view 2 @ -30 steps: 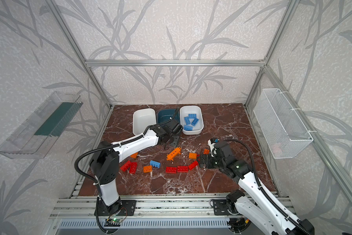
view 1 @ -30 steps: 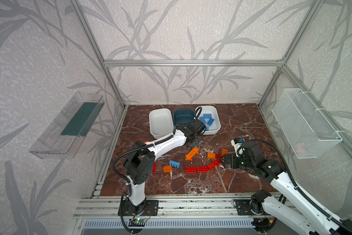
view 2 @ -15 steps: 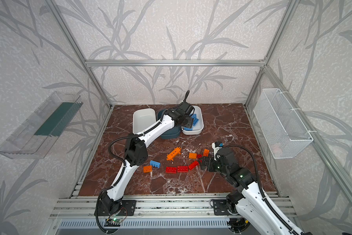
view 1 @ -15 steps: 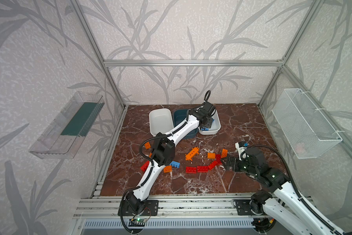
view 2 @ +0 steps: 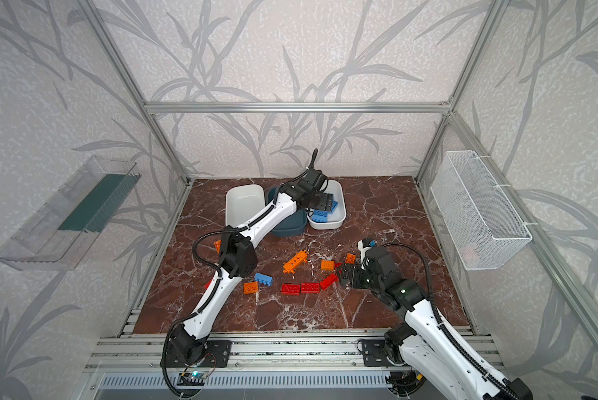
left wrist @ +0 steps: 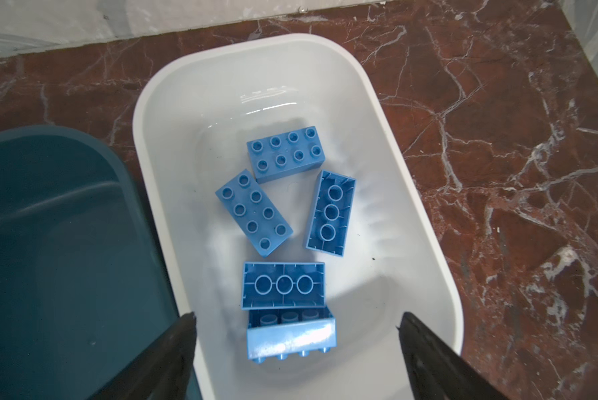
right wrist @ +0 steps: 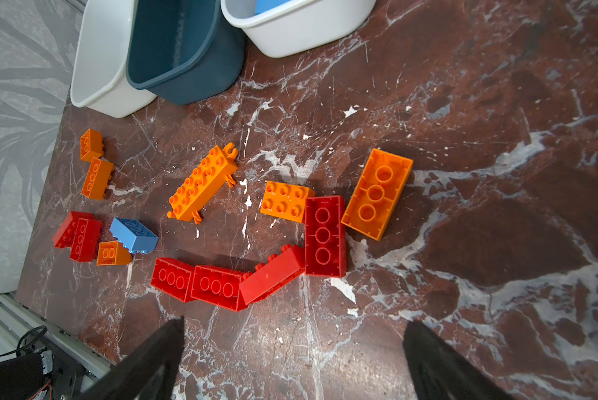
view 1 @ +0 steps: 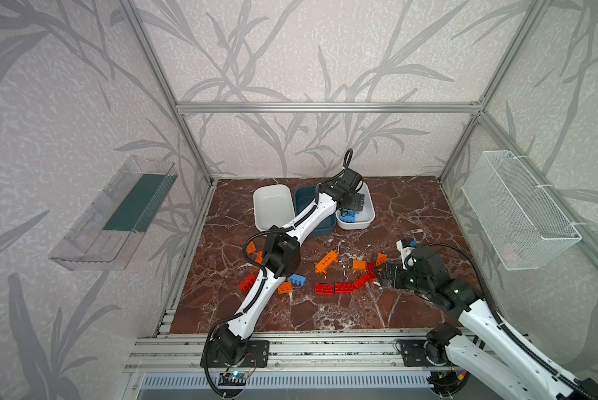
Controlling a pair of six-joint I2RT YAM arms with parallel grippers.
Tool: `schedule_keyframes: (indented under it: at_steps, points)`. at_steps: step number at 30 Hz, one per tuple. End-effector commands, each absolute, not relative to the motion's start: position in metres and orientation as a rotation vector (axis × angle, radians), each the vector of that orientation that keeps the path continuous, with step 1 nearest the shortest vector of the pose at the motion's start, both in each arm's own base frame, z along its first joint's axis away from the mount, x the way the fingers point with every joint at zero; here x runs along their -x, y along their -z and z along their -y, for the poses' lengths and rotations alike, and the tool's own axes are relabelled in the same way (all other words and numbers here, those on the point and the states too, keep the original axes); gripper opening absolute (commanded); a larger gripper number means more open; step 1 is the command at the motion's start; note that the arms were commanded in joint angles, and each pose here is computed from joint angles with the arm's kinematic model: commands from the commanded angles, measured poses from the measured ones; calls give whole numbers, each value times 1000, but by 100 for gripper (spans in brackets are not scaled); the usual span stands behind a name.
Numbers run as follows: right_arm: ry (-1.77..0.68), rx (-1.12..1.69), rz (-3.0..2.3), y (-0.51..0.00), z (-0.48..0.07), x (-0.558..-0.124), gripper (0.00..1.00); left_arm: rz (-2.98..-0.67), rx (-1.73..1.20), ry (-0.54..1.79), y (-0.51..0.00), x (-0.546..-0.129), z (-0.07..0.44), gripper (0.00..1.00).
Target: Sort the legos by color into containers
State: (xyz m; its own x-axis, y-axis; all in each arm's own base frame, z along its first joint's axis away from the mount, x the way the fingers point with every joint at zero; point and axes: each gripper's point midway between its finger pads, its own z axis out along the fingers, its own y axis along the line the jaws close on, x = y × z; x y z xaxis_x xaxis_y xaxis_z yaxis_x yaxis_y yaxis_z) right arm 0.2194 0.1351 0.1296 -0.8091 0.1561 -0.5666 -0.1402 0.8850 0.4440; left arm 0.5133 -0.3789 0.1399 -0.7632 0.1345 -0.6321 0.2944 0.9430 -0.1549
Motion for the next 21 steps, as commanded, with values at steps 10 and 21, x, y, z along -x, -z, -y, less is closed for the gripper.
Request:
schedule_keyframes:
  at_steps: [10,21]
  points:
    - [-747,153,-2321,-174,-174,-227,99,-2486,-123,178,-170,-368,239,92]
    - [-758,256,-2356,-175,-210,-215,99,-2627,-120,127,-100,-250,195,94]
